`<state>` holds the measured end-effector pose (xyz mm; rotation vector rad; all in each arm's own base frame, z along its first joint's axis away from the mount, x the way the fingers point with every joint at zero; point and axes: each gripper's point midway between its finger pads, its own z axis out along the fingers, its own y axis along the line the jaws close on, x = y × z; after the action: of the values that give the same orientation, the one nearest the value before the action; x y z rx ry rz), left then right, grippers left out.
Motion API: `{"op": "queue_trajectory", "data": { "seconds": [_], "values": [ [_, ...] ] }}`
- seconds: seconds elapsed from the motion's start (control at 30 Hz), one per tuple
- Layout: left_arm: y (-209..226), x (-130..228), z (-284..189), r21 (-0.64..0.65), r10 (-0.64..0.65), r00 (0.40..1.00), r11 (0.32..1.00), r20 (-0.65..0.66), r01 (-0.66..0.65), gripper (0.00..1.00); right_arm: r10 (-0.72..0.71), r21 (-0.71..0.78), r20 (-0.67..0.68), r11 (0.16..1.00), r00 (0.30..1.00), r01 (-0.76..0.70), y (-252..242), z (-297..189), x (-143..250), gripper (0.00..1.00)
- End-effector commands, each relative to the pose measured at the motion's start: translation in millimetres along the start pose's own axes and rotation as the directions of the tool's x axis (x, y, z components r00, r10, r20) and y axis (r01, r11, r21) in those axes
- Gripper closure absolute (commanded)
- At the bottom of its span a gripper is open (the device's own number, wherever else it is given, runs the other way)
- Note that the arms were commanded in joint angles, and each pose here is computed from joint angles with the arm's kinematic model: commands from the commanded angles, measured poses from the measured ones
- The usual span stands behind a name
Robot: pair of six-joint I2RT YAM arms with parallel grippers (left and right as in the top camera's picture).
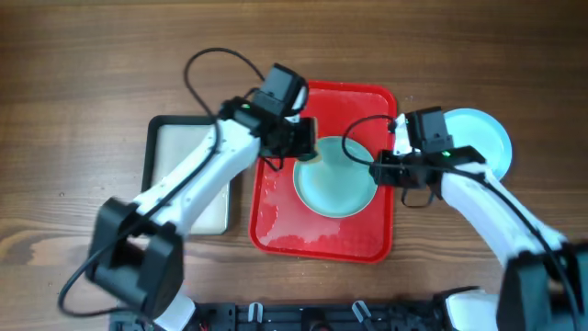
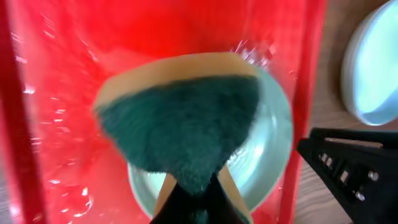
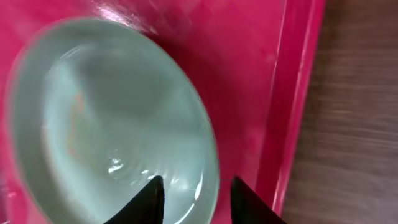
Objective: Clean dirty plates on tray and stack at the side
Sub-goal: 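Grasp the sponge with the left gripper and dip it in water, then scrub the last blue plate with the sponge in the left gripper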
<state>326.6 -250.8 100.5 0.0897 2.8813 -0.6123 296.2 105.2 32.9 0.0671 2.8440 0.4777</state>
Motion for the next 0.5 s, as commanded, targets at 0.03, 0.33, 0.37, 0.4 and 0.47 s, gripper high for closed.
{"op": "queue_trajectory", "data": {
  "seconds": [0.03,0.33,0.37,0.4,0.47],
  "values": [
    [-9,24,49,-0.029,0.005,0.994,1.000,-0.106,-0.009,0.96,0.034,-0.010,-0.060,0.999,0.998,-0.034,-4,27,5,0.80],
    [-28,63,119,-0.023,0.010,0.977,1.000,-0.213,-0.015,0.96,0.085,0.013,-0.104,0.996,0.991,-0.084,-11,40,14,0.96],
    [-23,66,124,-0.046,0.010,0.977,0.999,-0.215,-0.020,0.96,0.084,0.013,-0.105,0.996,0.991,-0.083,-11,40,14,0.96],
    [-3,64,125,-0.154,-0.026,0.981,0.988,-0.190,-0.003,0.96,0.085,0.015,-0.108,0.996,0.990,-0.084,-11,40,15,0.96],
    [43,55,111,-0.386,-0.139,0.987,0.918,-0.083,0.097,0.96,0.086,0.017,-0.115,0.996,0.990,-0.085,-12,40,17,0.96]
  ]
}}
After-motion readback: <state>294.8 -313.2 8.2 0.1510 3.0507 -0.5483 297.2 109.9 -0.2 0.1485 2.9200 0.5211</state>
